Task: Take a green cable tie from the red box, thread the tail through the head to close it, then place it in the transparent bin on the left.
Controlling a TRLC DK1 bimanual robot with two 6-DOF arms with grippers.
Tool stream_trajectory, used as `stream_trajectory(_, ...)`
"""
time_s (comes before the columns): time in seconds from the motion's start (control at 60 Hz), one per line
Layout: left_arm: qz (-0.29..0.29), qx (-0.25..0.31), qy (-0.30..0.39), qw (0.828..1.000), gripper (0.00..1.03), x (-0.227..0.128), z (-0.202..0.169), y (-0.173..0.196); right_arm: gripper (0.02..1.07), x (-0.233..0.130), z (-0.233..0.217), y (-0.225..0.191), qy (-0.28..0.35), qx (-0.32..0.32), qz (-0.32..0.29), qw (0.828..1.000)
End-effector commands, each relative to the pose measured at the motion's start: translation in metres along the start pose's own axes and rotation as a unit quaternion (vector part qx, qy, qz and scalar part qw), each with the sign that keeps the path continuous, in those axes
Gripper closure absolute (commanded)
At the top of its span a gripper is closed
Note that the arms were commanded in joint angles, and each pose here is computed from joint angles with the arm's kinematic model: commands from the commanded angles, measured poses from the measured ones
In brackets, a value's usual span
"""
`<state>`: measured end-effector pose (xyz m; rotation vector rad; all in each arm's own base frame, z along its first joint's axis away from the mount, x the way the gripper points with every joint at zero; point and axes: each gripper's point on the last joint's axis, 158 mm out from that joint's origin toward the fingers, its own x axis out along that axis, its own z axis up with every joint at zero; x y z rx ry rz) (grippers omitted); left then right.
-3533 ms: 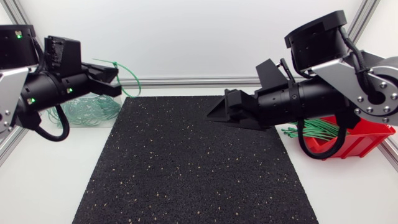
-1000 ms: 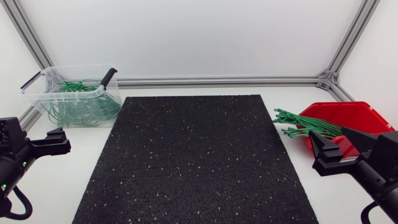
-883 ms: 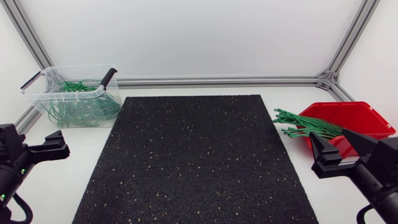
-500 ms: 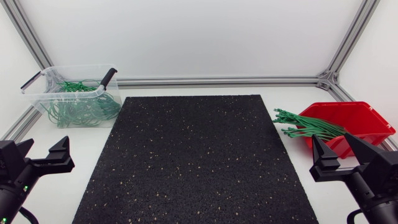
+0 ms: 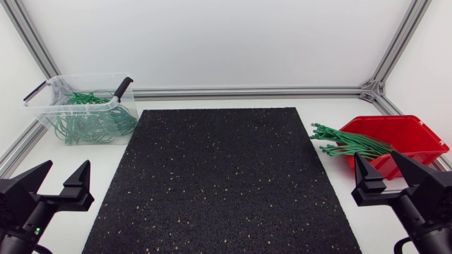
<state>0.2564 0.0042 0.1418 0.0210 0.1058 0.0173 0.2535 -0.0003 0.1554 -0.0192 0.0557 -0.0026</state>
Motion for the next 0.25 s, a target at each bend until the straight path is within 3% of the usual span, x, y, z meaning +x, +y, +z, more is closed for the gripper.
stream_trajectory(0.0,-0.015,-0.010,-0.003,1.000,0.04,-0.0001,-0.0101,-0.0065,0.06,0.0012,-0.0063,-0.0015,0.001,0.010,-0.003,1.000)
stream_trajectory(0.233,-0.016,-0.010,-0.004,1.000,0.04,-0.0002,-0.0103,-0.0071,0.06,0.0012,-0.0063,-0.0015,0.001,0.010,-0.003,1.000)
